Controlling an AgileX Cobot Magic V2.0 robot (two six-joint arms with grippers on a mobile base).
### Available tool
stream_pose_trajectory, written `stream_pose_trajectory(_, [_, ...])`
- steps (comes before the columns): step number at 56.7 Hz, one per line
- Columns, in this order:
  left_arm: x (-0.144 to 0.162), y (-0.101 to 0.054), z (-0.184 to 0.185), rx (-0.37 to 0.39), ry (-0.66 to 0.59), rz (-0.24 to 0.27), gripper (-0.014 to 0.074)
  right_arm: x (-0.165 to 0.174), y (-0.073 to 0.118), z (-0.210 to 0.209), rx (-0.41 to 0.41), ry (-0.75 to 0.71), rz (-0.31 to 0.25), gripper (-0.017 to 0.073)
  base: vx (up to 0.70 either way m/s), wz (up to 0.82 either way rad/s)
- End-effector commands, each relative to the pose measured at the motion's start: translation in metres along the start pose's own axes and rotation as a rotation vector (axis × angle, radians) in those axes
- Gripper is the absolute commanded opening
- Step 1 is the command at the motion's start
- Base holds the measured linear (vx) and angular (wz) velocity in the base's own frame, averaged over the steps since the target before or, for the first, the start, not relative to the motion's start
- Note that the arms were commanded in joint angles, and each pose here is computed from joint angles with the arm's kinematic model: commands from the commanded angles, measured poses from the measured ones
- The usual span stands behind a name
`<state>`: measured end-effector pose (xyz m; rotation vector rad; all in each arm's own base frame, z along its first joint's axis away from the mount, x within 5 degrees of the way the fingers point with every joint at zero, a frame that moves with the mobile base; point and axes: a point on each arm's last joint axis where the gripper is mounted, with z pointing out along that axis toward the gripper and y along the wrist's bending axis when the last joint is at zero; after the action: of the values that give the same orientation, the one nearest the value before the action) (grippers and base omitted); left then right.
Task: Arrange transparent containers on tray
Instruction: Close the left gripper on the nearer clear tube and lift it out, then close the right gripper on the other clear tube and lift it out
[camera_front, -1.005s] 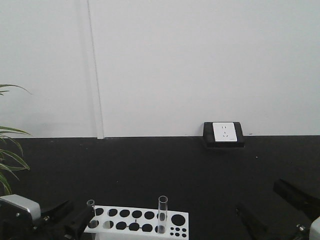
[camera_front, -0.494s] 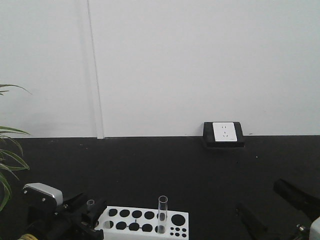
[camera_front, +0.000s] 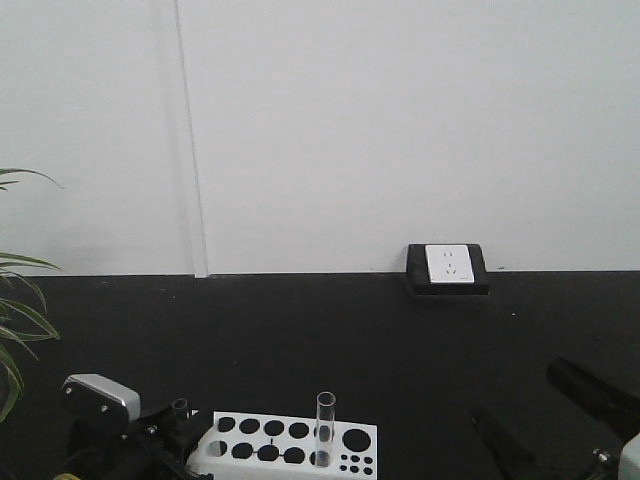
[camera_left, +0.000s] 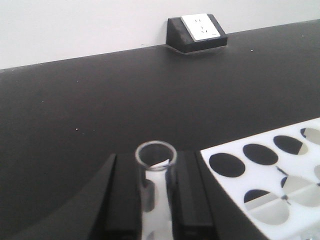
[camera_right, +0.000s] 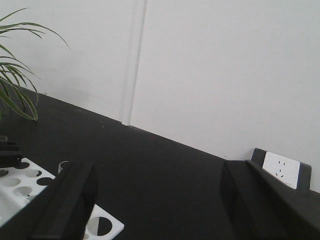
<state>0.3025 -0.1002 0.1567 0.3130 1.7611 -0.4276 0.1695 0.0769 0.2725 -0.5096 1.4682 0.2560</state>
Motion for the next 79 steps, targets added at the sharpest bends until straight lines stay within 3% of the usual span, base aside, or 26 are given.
stream_pose_trajectory(1, [-0.034,-0.006,-0.004,0.037,-0.188,0.02,-0.0009,-0.018,-0.002,0.001,0.005,-0.121,-0.009,0.0557,0.0,0.0])
stream_pose_trajectory(15, [-0.107,-0.019,-0.04,0.053,-0.397,0.062,-0.0006,-0.018,-0.002,0.001,0.005,-0.121,-0.003,0.0557,0.0,0.0])
stream_pose_trajectory(18, [-0.128,-0.024,-0.05,0.059,-0.393,0.067,-0.0006,-0.017,-0.002,0.001,0.004,-0.117,0.007,0.0557,0.0,0.0])
stream_pose_trajectory(25, [-0.175,-0.035,-0.076,0.06,-0.401,0.195,-0.0006,-0.008,0.0,0.009,-0.02,-0.075,0.049,0.0557,0.0,0.0])
stream_pose_trajectory(30, [-0.203,-0.041,-0.095,0.049,-0.424,0.248,-0.0006,0.003,0.005,0.018,-0.074,-0.035,0.02,0.0557,0.0,0.0])
stream_pose_trajectory(34, [-0.218,-0.044,-0.109,0.041,-0.445,0.219,-0.0006,0.012,0.011,0.026,-0.138,-0.02,-0.007,0.0557,0.0,0.0])
stream_pose_trajectory(37, [-0.227,-0.046,-0.119,0.041,-0.47,0.182,-0.0006,0.019,0.015,0.033,-0.182,-0.013,0.01,0.0557,0.0,0.0])
stream_pose_trajectory(41, [-0.235,-0.048,-0.13,0.04,-0.502,0.179,-0.0006,0.026,0.02,0.043,-0.244,-0.012,0.04,0.0557,0.0,0.0])
stream_pose_trajectory(52, [-0.241,-0.049,-0.143,0.021,-0.514,0.179,-0.0006,0.041,0.028,0.079,-0.357,-0.058,0.057,0.0557,0.0,0.0])
stream_pose_trajectory(58, [-0.238,-0.048,-0.142,0.015,-0.488,0.136,-0.0006,0.046,0.031,0.099,-0.422,-0.079,0.077,0.0557,0.0,0.0])
stream_pose_trajectory(65, [-0.238,-0.047,-0.141,0.011,-0.481,0.134,-0.0006,0.05,0.033,0.12,-0.474,-0.093,0.125,0.0557,0.0,0.0])
stream_pose_trajectory(79, [-0.238,-0.047,-0.141,0.01,-0.48,0.134,-0.0006,0.061,0.034,0.154,-0.519,-0.092,0.137,0.0557,0.0,0.0])
